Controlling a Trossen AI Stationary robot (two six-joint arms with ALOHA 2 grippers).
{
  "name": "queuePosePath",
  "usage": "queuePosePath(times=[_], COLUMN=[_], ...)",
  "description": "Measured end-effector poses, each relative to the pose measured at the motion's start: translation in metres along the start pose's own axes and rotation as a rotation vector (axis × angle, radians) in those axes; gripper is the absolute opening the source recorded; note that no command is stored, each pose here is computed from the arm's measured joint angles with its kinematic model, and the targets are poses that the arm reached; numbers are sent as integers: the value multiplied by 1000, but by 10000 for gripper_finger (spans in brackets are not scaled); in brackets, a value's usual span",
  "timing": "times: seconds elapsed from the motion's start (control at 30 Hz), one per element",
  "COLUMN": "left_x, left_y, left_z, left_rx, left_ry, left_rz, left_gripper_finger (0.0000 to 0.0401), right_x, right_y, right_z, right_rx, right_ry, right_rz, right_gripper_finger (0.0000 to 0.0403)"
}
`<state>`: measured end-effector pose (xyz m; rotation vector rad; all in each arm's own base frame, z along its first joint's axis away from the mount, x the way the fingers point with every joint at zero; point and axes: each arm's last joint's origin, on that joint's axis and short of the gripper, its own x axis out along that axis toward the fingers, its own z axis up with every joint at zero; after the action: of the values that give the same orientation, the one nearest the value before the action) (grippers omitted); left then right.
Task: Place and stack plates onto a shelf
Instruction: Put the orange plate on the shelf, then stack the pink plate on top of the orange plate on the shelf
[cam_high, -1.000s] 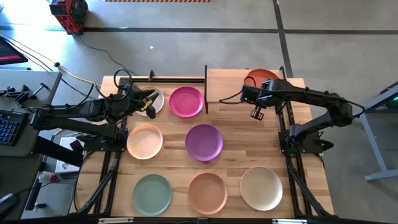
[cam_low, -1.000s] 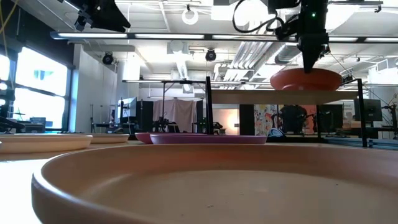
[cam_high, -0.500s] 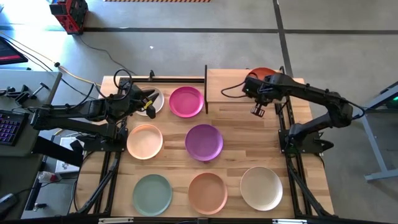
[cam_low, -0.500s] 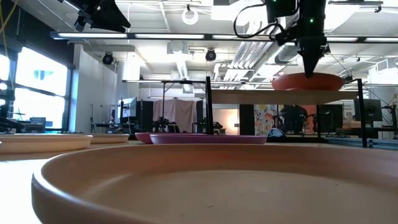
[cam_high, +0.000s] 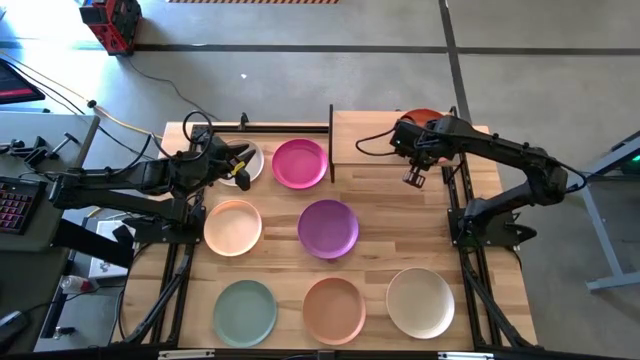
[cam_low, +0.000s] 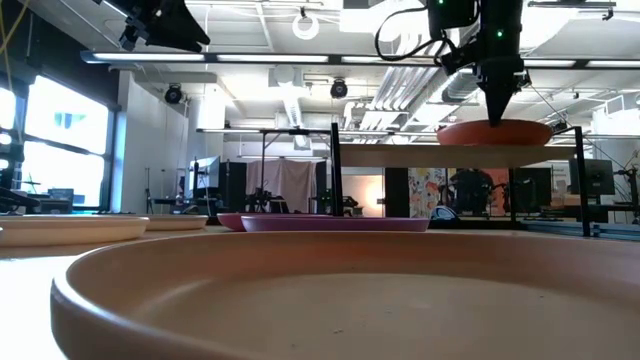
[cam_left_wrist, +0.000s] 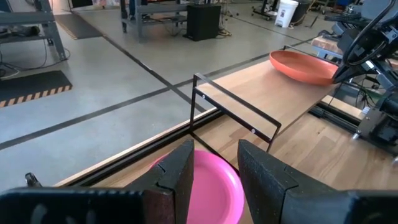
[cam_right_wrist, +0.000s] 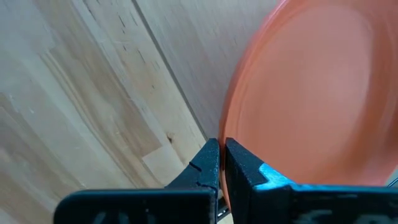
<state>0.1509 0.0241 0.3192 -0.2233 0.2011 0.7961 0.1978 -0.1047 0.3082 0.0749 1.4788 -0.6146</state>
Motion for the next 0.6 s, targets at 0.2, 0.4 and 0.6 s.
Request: queuePosePath(times=[0.2,0.4,0.6], left_x=[0,0,0], left_y=[0,0,0], left_z=[0,0,0], left_rx=[0,0,0], left_ry=[0,0,0], left_rz=[0,0,0], left_gripper_finger=[111,111,111], right_x=[0,0,0], right_y=[1,1,0], right_z=[0,0,0], right_rx=[6,14,17], right_ry=[0,0,0], right_rz=[24,44,7], right_gripper_finger=[1,42,97])
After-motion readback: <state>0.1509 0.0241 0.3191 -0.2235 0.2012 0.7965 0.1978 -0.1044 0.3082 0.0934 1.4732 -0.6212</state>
